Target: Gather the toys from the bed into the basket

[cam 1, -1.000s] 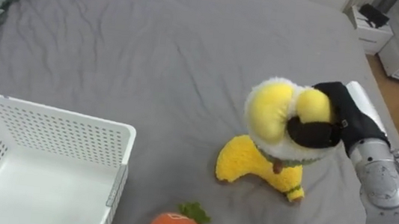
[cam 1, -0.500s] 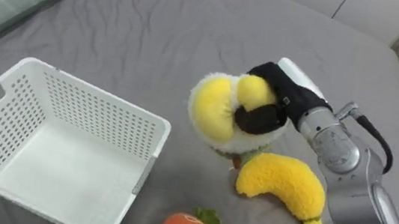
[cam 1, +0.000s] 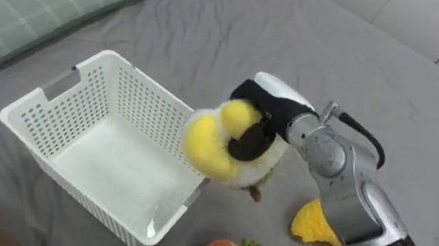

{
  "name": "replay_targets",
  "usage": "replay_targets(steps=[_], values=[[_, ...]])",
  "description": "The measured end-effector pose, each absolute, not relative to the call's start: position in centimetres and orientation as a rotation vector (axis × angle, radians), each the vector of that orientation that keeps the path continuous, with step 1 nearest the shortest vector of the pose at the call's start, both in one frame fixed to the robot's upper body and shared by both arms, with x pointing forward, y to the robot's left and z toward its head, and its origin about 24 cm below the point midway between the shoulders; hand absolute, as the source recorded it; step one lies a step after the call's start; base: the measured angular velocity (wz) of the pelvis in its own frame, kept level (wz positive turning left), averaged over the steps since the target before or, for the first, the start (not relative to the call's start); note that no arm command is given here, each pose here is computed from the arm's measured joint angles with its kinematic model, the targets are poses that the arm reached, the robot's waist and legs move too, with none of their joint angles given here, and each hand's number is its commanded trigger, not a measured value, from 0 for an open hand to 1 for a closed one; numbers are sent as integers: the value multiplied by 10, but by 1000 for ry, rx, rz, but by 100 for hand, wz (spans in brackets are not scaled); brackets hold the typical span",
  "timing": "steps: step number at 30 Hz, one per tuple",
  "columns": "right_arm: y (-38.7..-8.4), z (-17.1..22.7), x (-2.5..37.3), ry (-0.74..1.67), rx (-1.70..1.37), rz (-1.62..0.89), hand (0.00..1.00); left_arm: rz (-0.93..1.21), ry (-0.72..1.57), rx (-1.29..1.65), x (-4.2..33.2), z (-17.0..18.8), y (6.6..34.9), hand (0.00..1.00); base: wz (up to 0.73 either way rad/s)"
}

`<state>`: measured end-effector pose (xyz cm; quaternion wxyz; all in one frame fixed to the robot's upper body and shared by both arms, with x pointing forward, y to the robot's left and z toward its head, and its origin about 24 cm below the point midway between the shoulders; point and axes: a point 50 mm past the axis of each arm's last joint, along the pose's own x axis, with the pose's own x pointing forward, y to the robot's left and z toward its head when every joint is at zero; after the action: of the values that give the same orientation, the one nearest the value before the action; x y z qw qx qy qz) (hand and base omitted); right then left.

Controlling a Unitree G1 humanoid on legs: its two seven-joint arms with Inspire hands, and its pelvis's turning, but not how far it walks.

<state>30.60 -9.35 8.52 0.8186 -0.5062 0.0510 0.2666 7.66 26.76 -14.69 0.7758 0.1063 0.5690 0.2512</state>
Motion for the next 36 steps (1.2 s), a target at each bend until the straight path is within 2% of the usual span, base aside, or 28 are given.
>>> replay_targets(steps=[1,3,13,21,36], values=[[-91,88,308,99,-1098,565,42,546,1226,232,79,-146,268,0,18],[-85,91,311,80,-1128,573,0,542,1222,239,81,-146,268,0,4],[-40,86,301,27,-1097,694,0,532,1218,317,88,-142,276,0,5],[-39,71,301,88,-1060,740,0,497,1230,337,88,-144,271,0,2],[-35,74,299,70,-991,774,0,501,1220,359,91,-143,270,0,0]])
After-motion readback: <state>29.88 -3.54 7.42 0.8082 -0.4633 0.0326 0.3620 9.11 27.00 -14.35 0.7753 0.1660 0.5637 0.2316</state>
